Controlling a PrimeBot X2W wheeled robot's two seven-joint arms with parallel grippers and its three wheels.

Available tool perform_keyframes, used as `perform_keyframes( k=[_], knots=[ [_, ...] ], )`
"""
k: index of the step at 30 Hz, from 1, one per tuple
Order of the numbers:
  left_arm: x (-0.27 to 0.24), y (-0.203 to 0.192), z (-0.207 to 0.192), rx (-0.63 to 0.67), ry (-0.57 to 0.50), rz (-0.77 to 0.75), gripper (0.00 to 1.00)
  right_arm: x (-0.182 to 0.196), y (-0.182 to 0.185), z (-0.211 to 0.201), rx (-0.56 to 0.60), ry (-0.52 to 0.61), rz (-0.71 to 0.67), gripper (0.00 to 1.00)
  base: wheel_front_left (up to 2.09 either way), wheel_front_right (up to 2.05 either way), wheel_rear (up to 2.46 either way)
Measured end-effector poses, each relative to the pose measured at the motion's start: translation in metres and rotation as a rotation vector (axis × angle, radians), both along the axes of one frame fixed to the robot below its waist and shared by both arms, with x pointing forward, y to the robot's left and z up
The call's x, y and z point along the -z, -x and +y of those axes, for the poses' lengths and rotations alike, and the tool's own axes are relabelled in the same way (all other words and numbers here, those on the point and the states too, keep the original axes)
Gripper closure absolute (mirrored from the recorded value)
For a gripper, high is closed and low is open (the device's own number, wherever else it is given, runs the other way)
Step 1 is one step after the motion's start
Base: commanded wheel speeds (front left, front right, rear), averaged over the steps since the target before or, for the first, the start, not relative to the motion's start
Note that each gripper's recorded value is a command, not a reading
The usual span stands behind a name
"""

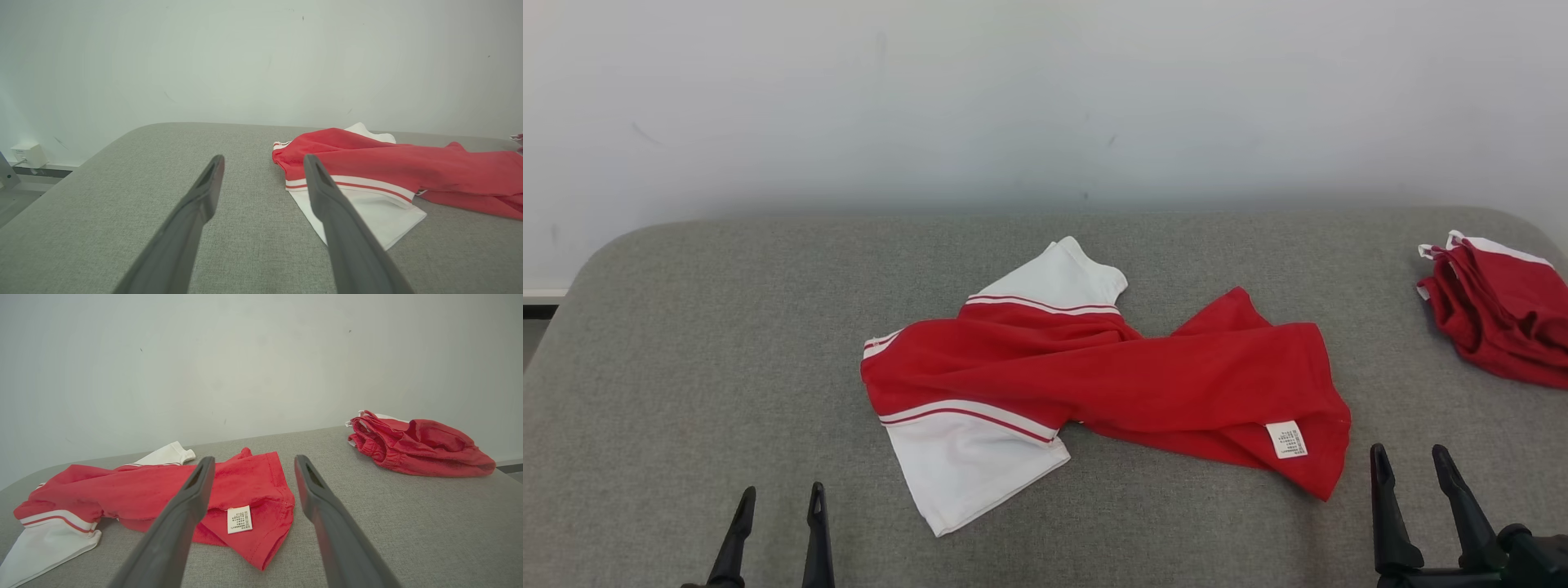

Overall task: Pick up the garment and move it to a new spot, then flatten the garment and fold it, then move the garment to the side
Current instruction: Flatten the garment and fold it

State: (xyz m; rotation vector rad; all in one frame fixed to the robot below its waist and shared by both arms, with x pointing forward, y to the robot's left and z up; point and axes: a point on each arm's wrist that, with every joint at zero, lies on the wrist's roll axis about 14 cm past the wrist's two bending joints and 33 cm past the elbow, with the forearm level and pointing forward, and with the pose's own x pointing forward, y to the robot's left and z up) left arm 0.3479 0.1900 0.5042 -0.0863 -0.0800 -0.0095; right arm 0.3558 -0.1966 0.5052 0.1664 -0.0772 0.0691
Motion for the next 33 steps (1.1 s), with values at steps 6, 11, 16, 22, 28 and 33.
perform_keyframes(
  k=[6, 11, 16, 22, 28, 33],
  knots=[
    [0.001, 0.000, -0.001, 0.004, 0.001, 0.004, 0.00, 0.000, 0.000, 0.001, -0.002, 0.000, 0.001, 0.00, 0.00, 0.00, 0.00],
    [0.012, -0.001, -0.015, 0.051, 0.006, 0.039, 0.00, 0.007, -0.001, 0.000, -0.001, 0.002, 0.024, 0.00, 0.00, 0.00, 0.00],
    [0.028, -0.008, -0.039, 0.125, 0.021, 0.091, 0.00, 0.014, -0.013, -0.008, 0.005, 0.023, 0.048, 0.00, 0.00, 0.00, 0.00],
    [0.056, -0.018, -0.065, 0.204, 0.047, 0.183, 0.00, 0.027, -0.035, -0.018, 0.005, 0.060, 0.098, 0.00, 0.00, 0.00, 0.00],
    [0.084, -0.026, -0.078, 0.244, 0.055, 0.279, 0.00, 0.049, -0.055, -0.024, 0.004, 0.078, 0.178, 0.00, 0.00, 0.00, 0.00],
    [0.101, -0.031, -0.082, 0.255, 0.067, 0.333, 0.00, 0.072, -0.066, -0.026, 0.003, 0.081, 0.259, 0.00, 0.00, 0.00, 0.00]
  ],
)
